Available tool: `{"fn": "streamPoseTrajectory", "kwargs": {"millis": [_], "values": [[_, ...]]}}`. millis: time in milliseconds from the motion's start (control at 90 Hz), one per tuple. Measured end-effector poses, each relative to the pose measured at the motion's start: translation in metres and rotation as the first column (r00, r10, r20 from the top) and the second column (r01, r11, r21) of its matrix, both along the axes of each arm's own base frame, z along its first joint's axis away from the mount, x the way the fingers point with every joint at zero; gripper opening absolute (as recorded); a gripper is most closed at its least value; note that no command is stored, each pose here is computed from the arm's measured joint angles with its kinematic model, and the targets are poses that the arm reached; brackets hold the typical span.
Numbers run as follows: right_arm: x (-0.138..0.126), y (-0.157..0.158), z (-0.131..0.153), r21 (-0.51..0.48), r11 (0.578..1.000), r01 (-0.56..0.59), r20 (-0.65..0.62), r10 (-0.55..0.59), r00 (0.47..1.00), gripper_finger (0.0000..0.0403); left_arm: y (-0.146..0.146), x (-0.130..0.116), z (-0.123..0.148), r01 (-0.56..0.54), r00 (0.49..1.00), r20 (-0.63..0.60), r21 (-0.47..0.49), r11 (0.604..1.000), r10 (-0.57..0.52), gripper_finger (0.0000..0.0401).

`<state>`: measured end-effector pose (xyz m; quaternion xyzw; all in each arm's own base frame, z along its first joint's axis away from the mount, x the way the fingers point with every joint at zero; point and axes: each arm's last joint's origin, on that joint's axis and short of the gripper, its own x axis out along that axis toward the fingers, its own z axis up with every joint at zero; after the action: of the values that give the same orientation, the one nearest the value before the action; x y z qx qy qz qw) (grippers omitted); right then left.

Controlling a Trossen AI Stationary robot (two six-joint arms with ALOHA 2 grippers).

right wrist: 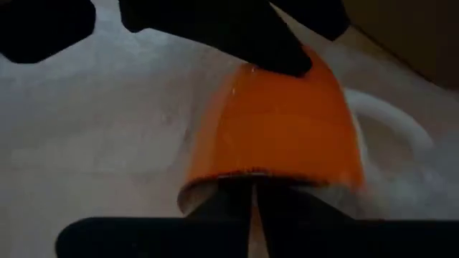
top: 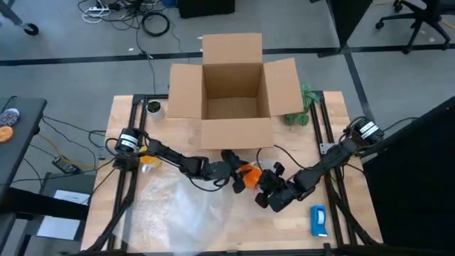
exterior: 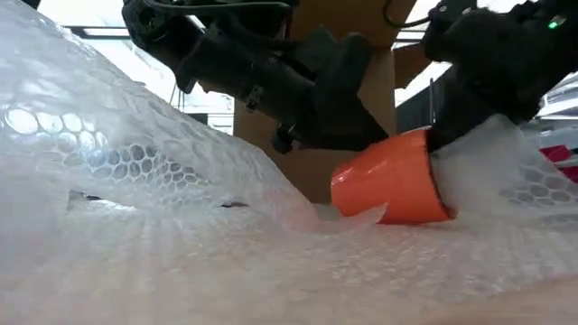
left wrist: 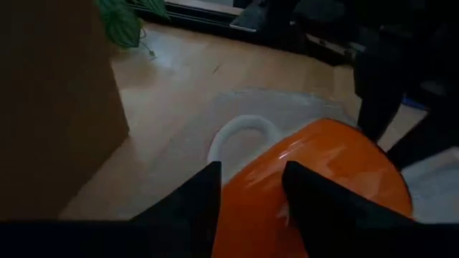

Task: Wrap mug
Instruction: Wrap the orange mug with the bubble wrap

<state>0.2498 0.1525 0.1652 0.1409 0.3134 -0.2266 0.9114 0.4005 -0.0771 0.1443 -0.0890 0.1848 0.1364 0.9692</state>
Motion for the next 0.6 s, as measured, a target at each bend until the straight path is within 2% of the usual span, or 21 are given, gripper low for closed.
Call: {"fn": "streamPoseTrajectory", "kwargs": {"millis": [300, 456, 600], "values": [[-0.028, 0.006, 0.026, 0.079, 0.996, -0.032, -0.011, 0.033, 0.999, 0.0, -0.002, -0.001, 0.0, -0.004, 1.0, 0.0, 0.004, 1.0, 0.004, 0.0142], [-0.031, 0.005, 0.019, 0.093, 0.996, 0.012, -0.051, -0.007, 0.999, 0.0, -0.002, -0.001, 0.0, -0.008, 1.0, 0.0, 0.006, 1.0, 0.008, 0.0142], [-0.019, 0.011, -0.003, 0.062, 0.998, 0.031, -0.052, -0.028, 0.998, 0.0, -0.002, -0.001, 0.0, -0.009, 1.0, 0.009, 0.005, 1.0, 0.009, 0.0142]]}}
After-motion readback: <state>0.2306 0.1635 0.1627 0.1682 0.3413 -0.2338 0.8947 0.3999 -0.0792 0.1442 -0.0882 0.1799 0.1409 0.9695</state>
